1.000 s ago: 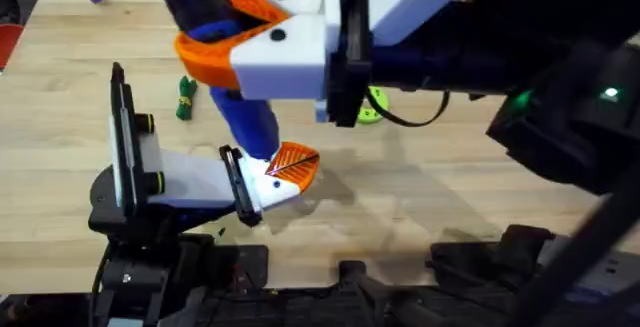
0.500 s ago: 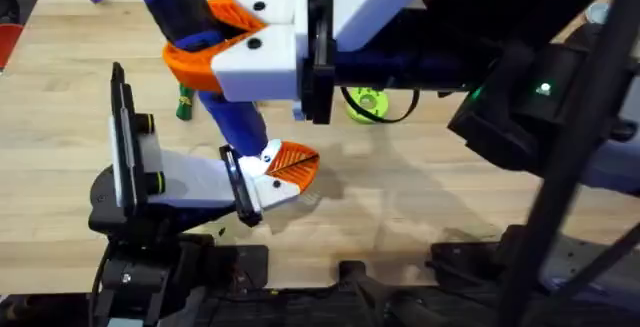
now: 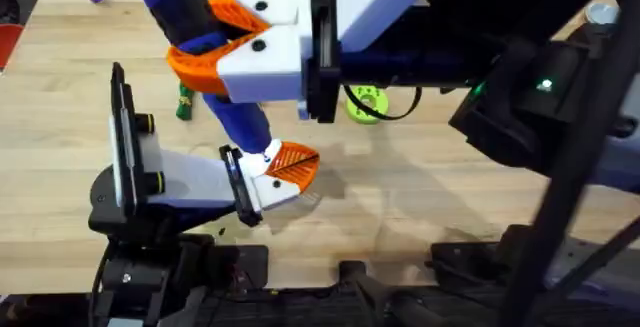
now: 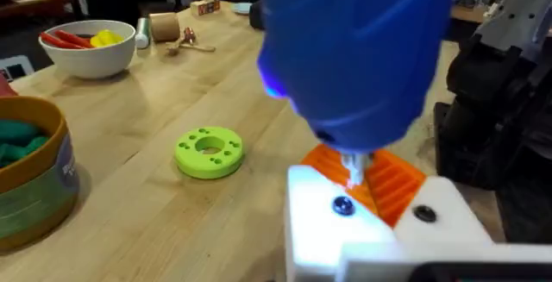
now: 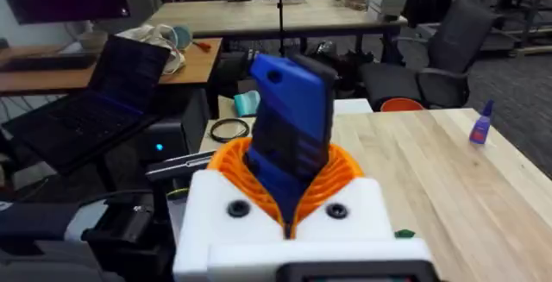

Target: Pick up the gripper from the table and insert it into the empty holder that is missing its gripper. Then pick up a screw, insert it into the mounting hole, and use the screwdriver to tighten it. Finally, clean up the table by picking up the vegetable and placing it into the bucket.

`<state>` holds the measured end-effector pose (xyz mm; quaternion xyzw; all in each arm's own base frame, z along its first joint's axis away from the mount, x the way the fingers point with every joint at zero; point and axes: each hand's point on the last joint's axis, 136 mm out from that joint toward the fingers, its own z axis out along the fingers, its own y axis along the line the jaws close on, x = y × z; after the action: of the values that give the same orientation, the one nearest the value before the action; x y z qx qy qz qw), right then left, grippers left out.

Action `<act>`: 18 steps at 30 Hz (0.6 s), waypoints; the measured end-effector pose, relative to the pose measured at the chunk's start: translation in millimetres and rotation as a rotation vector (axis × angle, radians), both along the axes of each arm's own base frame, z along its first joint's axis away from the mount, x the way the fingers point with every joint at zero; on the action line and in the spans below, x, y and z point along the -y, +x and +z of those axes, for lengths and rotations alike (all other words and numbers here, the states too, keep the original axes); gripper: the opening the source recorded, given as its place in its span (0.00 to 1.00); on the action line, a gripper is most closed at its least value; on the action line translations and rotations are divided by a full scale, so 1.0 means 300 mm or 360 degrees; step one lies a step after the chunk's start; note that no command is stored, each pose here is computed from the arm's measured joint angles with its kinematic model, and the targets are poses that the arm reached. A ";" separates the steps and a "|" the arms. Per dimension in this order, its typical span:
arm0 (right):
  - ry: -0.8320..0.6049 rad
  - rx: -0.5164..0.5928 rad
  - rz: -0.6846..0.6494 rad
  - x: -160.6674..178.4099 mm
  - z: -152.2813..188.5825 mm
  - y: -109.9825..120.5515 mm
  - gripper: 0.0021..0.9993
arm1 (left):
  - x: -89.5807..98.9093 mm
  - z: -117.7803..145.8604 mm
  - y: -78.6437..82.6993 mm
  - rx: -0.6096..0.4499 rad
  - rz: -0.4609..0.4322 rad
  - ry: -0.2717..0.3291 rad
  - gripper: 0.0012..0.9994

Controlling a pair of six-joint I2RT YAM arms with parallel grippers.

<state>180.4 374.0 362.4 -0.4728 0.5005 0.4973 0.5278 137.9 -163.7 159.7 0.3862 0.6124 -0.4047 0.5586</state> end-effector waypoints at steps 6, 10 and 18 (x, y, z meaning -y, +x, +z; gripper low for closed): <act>0.0094 0.0086 -0.0002 0.006 0.051 -0.002 0.02 | 0.000 0.000 0.000 0.0000 0.0000 0.0000 0.00; 0.0133 0.0098 -0.0002 0.011 0.051 -0.004 0.02 | 0.000 0.000 0.000 -0.0001 0.0000 0.0000 0.00; 0.0076 0.0041 -0.0007 0.012 -0.003 0.004 0.02 | 0.000 0.000 0.000 -0.0001 0.0000 0.0000 0.00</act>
<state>181.7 370.3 361.5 -0.4653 0.4826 0.5020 0.5465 137.9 -163.7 159.7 0.3860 0.6125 -0.4049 0.5584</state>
